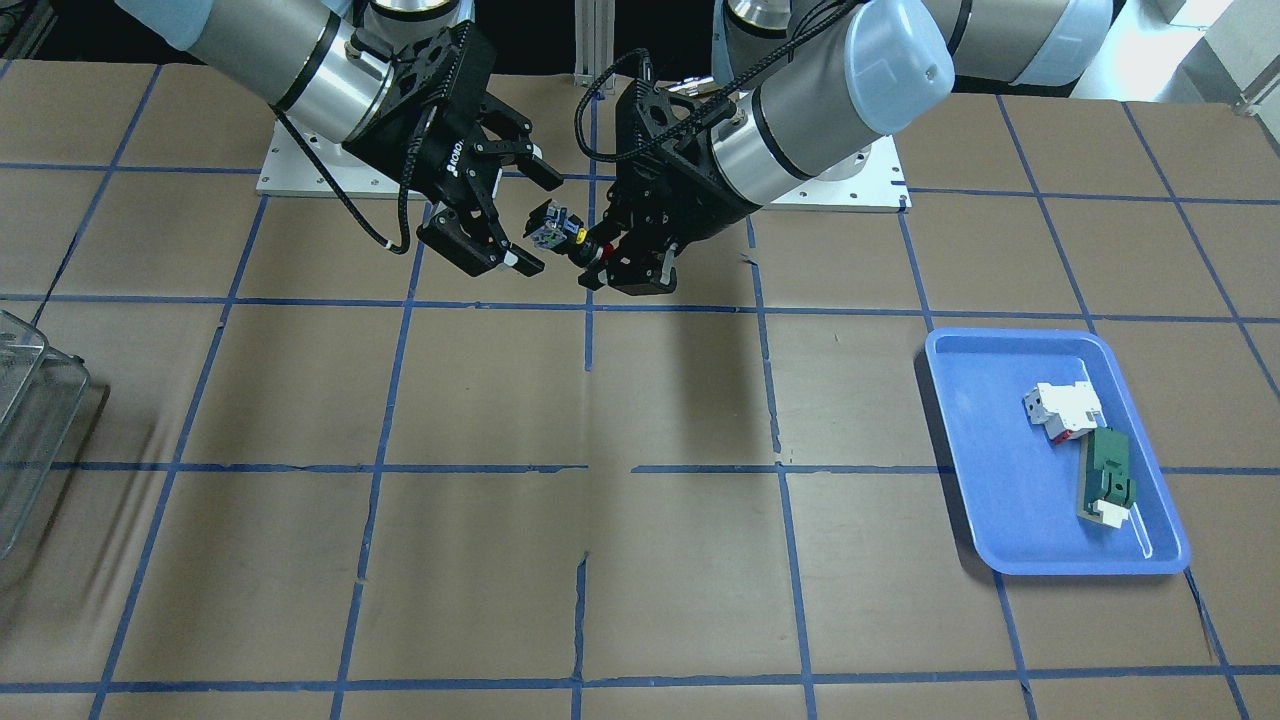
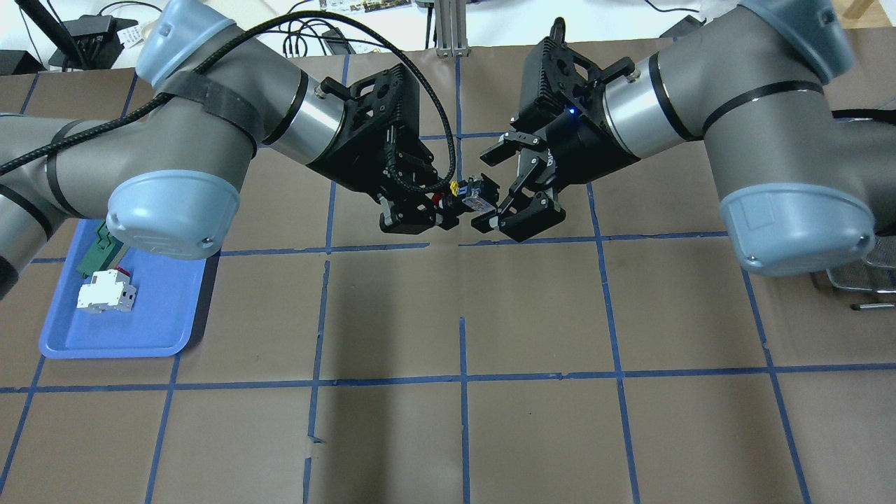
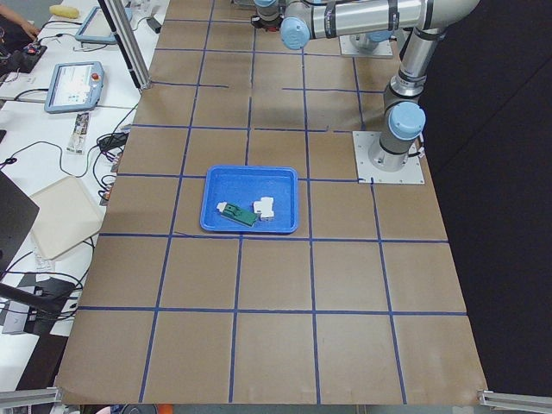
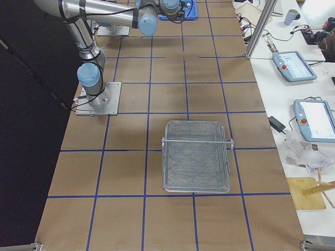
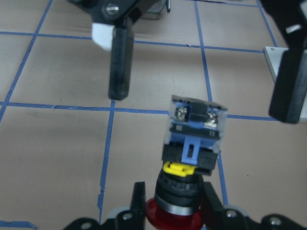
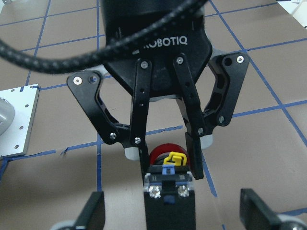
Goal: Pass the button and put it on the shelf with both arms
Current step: 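Bring the right gripper to the push button held by the left gripper, then close the right gripper on the button and open the left gripper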
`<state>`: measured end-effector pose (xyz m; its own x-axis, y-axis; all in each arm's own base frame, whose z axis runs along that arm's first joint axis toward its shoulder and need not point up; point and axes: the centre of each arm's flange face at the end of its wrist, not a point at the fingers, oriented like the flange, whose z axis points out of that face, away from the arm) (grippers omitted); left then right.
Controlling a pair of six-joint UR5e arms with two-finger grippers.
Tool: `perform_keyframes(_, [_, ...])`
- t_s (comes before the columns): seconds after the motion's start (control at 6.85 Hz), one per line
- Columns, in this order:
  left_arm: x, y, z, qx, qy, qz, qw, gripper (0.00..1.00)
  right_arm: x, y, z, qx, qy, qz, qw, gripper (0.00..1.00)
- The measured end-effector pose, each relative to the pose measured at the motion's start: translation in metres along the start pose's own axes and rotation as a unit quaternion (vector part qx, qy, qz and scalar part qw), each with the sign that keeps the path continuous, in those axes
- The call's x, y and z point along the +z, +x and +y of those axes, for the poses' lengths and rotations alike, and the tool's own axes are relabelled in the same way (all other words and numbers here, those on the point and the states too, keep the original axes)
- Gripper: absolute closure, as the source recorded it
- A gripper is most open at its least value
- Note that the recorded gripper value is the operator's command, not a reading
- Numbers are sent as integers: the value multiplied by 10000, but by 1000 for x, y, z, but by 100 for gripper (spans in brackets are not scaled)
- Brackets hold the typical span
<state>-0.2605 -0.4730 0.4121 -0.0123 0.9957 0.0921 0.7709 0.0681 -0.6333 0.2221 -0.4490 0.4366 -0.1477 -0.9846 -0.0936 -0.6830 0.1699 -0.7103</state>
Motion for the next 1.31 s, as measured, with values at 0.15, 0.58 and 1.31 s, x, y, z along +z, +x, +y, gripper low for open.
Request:
perform_keyframes(0.15, [-1,1,-1,12,0,-11,10000,100,7,2,1,27,-23,-62,10000,36])
perform_keyframes(0.58, [-2,2,-1,24,-3,-24,10000,100,13,3,-1,-6,-88,-104,9999,88])
perform_keyframes(1.31, [-8,-3,5,-277,-4,-84,9996,0,10,6,-5,-218,-40,62,9997,99])
